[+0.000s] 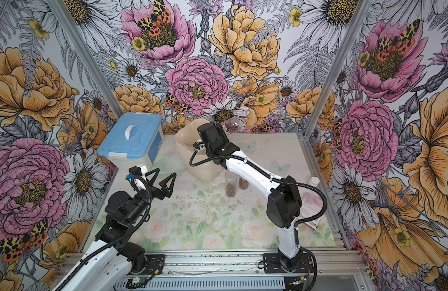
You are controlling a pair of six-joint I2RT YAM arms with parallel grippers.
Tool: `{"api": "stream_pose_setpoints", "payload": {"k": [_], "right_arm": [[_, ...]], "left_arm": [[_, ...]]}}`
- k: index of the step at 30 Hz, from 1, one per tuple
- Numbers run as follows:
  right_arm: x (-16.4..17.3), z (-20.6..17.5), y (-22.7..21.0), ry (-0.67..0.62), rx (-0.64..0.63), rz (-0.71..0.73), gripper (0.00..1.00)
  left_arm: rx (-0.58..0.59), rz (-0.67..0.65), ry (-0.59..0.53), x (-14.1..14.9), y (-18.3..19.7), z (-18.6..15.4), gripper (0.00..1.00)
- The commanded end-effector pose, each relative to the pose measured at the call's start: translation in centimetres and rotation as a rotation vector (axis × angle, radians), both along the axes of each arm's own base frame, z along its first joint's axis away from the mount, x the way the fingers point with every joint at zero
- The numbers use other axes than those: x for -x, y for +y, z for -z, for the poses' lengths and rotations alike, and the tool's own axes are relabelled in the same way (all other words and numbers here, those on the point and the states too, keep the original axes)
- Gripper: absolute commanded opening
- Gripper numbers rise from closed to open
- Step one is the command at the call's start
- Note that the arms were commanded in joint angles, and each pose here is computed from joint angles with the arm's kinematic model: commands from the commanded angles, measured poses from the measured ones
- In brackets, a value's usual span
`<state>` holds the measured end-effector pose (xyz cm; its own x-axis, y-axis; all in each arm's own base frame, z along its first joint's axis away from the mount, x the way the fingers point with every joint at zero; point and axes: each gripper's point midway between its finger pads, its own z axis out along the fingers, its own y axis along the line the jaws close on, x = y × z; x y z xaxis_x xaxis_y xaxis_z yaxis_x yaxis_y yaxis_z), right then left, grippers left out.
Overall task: Empty the moldy dried flower tea in the jars
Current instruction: Pour the moldy dried flower tea into the trash bin.
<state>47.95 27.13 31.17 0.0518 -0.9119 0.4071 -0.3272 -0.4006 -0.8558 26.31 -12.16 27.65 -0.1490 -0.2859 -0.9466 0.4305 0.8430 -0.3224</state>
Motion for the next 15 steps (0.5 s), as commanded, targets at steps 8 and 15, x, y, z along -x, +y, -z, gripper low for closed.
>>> {"api": "stream_pose_setpoints", "payload": {"k": [8, 15], "right_arm": [[-0.45, -1.72, 1.15, -0.039, -0.065, -0.020, 0.00], [-0.25, -2.32, 1.22, -0.046, -0.117, -0.021, 0.00]], "left_arm": [[0.036, 0.006, -0.012, 0.01, 0.19, -0.01, 0.99], [0.047, 0.003, -0.010, -0.09, 0.29, -0.09, 0.99]]}}
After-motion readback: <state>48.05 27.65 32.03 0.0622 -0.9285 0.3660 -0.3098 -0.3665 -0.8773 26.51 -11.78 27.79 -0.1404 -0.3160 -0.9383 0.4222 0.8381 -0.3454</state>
